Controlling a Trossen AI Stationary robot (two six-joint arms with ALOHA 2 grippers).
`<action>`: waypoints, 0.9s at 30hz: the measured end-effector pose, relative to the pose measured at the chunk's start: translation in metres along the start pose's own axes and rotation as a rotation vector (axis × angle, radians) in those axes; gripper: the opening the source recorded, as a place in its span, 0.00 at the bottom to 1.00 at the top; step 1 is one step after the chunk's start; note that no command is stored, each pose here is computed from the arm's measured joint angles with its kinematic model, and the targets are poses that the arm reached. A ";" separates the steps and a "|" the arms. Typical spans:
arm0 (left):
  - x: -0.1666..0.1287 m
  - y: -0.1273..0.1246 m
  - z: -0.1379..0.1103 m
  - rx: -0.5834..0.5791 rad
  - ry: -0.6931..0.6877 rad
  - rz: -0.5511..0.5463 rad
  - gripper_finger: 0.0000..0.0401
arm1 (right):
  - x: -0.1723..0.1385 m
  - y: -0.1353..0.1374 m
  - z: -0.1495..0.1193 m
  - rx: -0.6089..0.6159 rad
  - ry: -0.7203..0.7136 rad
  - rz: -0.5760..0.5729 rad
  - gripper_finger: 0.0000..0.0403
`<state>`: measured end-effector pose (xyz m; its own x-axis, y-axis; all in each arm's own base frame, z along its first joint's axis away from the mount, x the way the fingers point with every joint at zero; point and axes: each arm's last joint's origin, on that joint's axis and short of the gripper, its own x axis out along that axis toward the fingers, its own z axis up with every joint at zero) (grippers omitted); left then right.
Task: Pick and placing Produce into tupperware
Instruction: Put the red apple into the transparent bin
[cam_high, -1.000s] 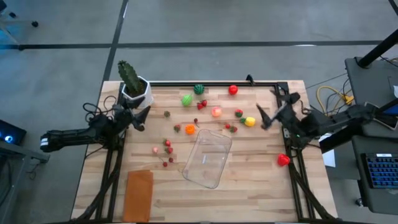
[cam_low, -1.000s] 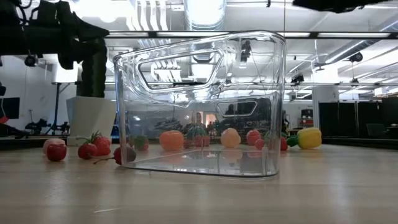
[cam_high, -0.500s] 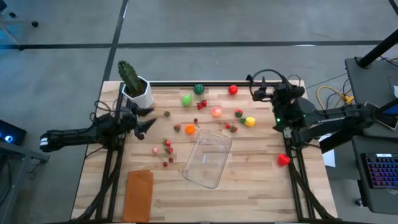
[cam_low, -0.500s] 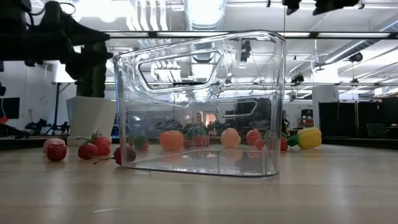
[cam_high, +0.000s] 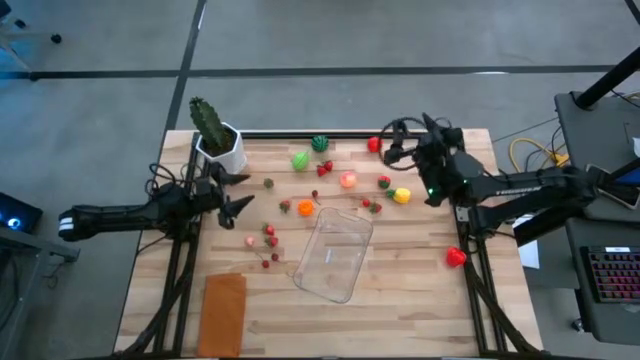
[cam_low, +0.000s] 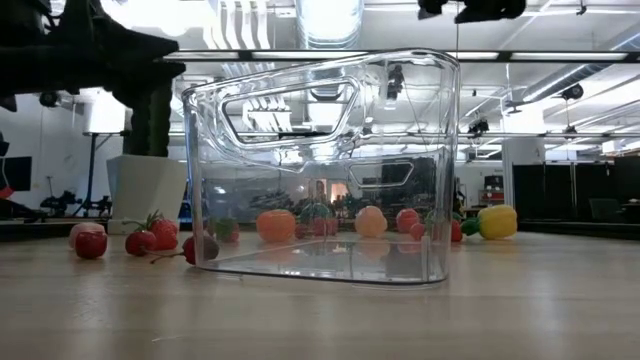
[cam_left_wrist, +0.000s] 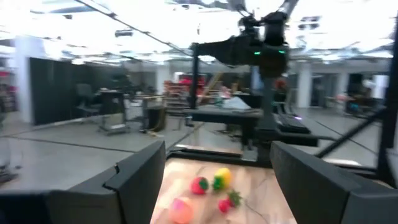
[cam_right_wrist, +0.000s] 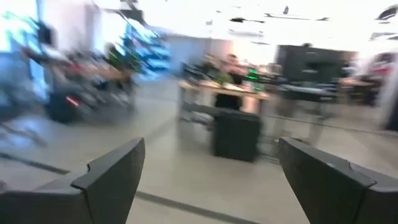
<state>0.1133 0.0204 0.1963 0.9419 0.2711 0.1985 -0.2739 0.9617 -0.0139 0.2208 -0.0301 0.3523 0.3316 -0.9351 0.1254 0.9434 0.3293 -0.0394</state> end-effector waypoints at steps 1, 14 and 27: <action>0.000 0.000 0.000 -0.003 0.002 0.014 0.69 | 0.003 -0.002 0.001 0.048 -0.014 0.016 0.89; 0.003 0.000 -0.004 -0.035 0.042 0.021 0.69 | 0.031 -0.055 -0.027 0.163 0.768 0.086 0.89; 0.008 0.000 -0.014 -0.214 0.123 0.043 0.69 | 0.032 -0.045 -0.035 0.073 1.387 0.006 0.89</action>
<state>0.1238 0.0228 0.1837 0.9503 0.3026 0.0730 -0.2792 0.9323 -0.2300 0.1892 -0.0798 0.3233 0.1098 -0.2841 -0.9525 0.9539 0.2995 0.0206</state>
